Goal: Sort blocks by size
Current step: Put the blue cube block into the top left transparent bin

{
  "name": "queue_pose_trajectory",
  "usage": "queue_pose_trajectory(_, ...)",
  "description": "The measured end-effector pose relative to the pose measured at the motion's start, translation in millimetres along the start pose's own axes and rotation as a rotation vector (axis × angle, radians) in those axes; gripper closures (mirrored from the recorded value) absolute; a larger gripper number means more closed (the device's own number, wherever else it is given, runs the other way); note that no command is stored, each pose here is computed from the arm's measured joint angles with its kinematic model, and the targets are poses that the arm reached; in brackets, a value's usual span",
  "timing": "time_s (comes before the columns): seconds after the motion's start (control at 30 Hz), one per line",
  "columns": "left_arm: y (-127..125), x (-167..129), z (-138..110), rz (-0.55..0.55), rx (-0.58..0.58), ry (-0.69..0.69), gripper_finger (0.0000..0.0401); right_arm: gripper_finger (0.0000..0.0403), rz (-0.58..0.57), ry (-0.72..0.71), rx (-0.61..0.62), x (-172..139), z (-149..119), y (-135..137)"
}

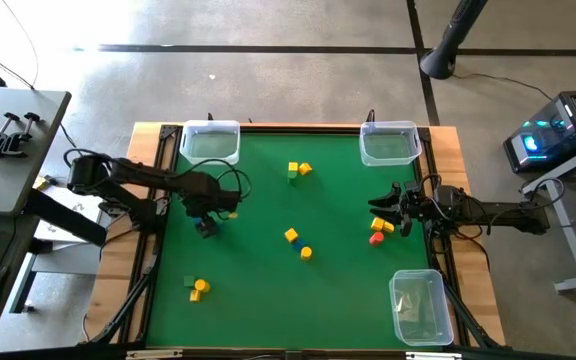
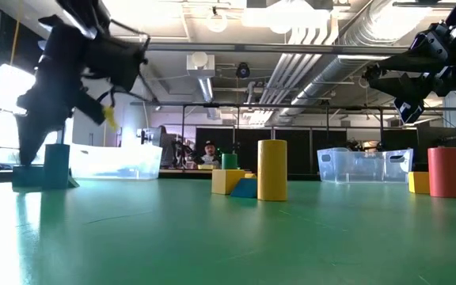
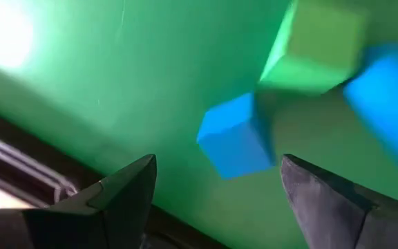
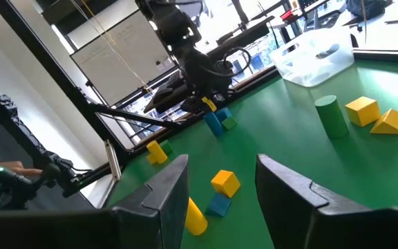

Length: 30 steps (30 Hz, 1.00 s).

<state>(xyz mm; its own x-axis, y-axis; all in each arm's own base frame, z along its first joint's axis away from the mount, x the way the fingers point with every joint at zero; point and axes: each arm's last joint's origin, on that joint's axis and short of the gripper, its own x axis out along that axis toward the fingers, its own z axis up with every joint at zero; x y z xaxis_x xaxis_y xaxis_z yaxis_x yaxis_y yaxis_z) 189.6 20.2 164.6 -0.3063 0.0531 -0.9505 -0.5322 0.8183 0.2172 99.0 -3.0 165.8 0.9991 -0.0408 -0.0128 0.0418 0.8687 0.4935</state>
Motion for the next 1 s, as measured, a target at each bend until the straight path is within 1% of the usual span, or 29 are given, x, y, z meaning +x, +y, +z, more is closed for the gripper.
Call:
queue_pose_trajectory(0.1, 2.9, 14.4, -3.2, 0.007, -0.053, 0.018, 0.0108, 0.0247, 0.0, 0.0, 0.0, 0.0, 0.0, 0.0)
queue_pose_trajectory(0.2, 2.2, 22.8, -3.5, -0.024, -0.07, -0.001, 0.0114, 0.0247, 0.0, 0.0, 0.0, 0.0, 0.0, 0.0)
queue_pose_trajectory(0.4, 2.6, 21.4, -1.5, -0.055, -0.079, -0.05, 0.0123, 0.0247, 0.0, 0.0, 0.0, 0.0, 0.0, 0.0)
queue_pose_trajectory(0.57, 9.2, 17.7, -1.9, -0.052, -0.118, -0.09, 0.0131, 0.0247, 0.0, -0.001, 0.0, 0.0, 0.0, 0.0)
queue_pose_trajectory(0.73, 12.3, 18.4, 0.6, -0.067, -0.131, -0.101, 0.0157, 0.0247, 0.0, 0.0, 0.0, 0.0, 0.0, 0.0)
queue_pose_trajectory(0.87, 10.9, 25.8, 1.4, -0.119, -0.136, -0.107, 0.0179, 0.0247, 0.0, 0.0, 0.0, 0.0, 0.0, 0.0)
queue_pose_trajectory(1.0, 10.6, 29.8, -0.3, -0.139, -0.151, -0.098, 0.0197, 0.0247, 0.0, -0.001, 0.0, 0.0, 0.0, 0.0)
